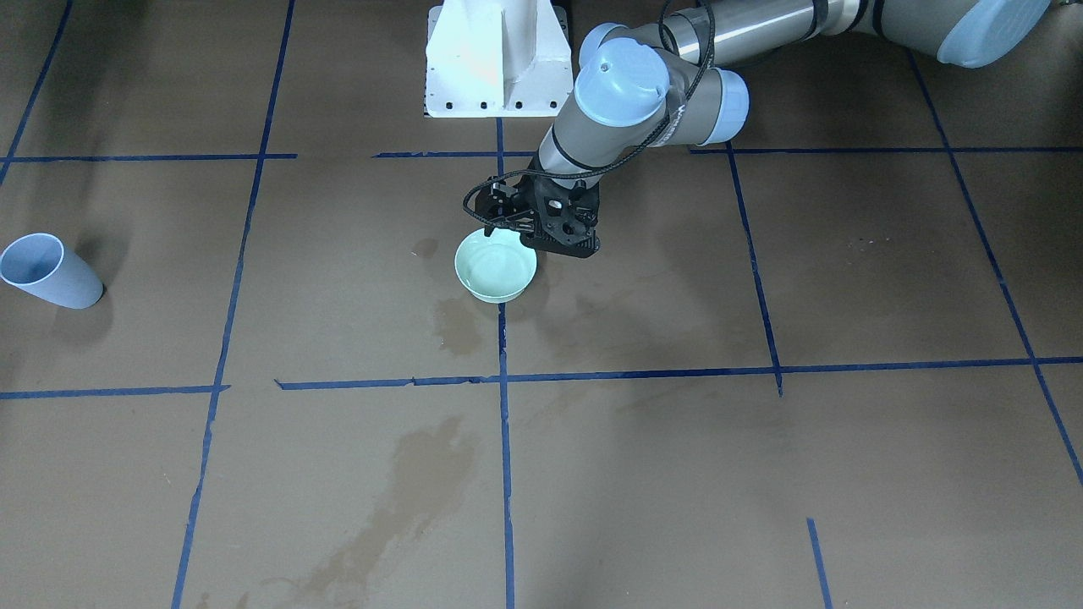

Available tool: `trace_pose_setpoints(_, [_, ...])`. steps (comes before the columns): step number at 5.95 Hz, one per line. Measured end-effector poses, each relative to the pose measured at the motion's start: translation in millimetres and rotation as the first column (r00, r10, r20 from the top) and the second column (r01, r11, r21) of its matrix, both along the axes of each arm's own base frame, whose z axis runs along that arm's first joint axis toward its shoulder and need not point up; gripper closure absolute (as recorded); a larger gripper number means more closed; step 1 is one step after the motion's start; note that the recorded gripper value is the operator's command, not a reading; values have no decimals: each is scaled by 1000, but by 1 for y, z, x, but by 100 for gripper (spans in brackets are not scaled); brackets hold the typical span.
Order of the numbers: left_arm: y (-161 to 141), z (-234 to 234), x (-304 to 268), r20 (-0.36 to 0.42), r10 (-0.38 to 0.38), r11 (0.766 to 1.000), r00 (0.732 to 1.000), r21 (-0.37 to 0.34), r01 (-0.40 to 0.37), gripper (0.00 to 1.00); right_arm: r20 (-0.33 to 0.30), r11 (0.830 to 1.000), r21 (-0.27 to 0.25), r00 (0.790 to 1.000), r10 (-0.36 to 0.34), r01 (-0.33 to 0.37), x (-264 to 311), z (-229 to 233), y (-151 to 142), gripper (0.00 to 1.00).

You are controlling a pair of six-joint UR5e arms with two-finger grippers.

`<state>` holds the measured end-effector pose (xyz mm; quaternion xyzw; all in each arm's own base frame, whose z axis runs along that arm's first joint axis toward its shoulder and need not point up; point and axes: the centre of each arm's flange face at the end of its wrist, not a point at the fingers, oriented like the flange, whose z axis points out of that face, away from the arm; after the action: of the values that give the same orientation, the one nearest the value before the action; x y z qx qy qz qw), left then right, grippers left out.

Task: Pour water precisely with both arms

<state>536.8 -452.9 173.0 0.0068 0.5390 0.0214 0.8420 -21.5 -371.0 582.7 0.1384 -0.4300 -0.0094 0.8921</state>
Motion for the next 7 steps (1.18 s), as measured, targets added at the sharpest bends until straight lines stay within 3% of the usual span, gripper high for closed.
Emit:
trace_pose_setpoints(1, [1,0,-2,-2,-1,1000,1000,0,1,2,29,998,35,998,59,-60,-21,-7,12,0])
trace_pose_setpoints(4, [1,-2,-5,-4,-23,1000,1000,5,23,1,37,975,150,986,161,-164,-78,-10,39,0])
trace_pose_setpoints(5, [3,-9,-12,-16,-52,999,999,-1,52,1,44,964,166,978,205,-210,-97,-9,49,0])
trace_pose_setpoints(7, [9,-13,-23,-33,-79,997,996,-16,78,1,10,921,217,944,330,-324,-132,-2,64,1])
